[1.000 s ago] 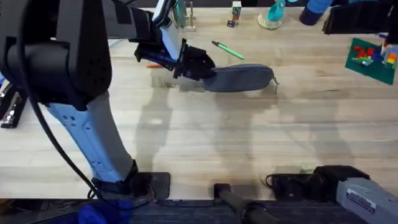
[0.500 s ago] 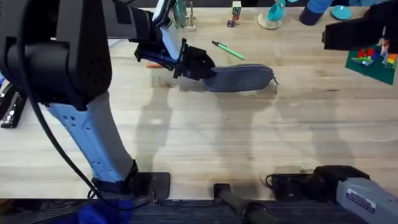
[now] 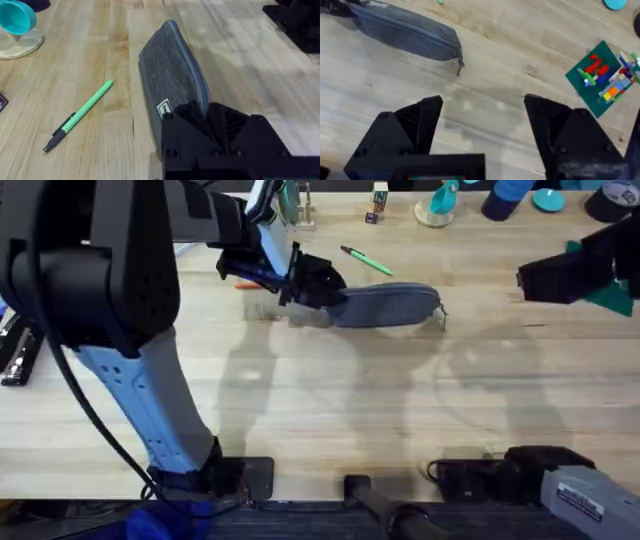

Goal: Unzip the bag, pick up the pens from the table one at a time and place them inside, then zip the bag closed.

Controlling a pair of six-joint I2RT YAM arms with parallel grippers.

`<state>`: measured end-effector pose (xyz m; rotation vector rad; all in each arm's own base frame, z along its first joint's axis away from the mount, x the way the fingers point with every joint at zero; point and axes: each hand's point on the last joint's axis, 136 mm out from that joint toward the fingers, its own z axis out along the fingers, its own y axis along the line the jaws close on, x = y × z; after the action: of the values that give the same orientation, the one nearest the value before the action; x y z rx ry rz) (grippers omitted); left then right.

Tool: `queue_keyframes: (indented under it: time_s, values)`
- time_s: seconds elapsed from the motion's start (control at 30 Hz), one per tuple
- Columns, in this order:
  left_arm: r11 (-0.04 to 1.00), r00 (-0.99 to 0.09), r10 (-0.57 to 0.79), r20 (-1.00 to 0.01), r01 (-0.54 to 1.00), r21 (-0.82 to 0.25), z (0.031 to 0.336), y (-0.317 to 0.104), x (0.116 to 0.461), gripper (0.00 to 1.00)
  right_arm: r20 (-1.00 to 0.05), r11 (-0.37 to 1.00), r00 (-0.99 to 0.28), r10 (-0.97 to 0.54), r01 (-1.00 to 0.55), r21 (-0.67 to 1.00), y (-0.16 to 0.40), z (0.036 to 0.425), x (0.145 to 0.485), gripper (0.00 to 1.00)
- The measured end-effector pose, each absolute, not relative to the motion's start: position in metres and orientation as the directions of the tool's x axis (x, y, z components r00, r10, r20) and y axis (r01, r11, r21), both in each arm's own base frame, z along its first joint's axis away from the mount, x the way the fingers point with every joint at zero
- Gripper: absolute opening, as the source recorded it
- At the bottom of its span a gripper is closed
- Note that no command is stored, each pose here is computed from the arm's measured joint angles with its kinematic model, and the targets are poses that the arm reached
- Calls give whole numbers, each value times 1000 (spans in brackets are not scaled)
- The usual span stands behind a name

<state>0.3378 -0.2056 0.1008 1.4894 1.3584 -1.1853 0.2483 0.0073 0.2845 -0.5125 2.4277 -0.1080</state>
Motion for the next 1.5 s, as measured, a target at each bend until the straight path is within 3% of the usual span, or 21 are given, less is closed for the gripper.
queue_keyframes:
  time_s: [0.37, 0.97, 1.5]
  values:
    - [-123, -7, 262, -965, 992, -41, 101, -206, 338, 43, -592, 932, -728, -345, -340, -126, 0, 281, 244, 995]
    - [-123, -4, 263, -965, 992, -37, 101, -206, 338, 43, -547, 842, -761, -350, -512, 173, 3, 223, 291, 995]
    - [-123, 3, 263, -965, 992, -30, 100, -206, 339, 43, -626, 660, -607, -489, -727, 189, 16, 200, 311, 995]
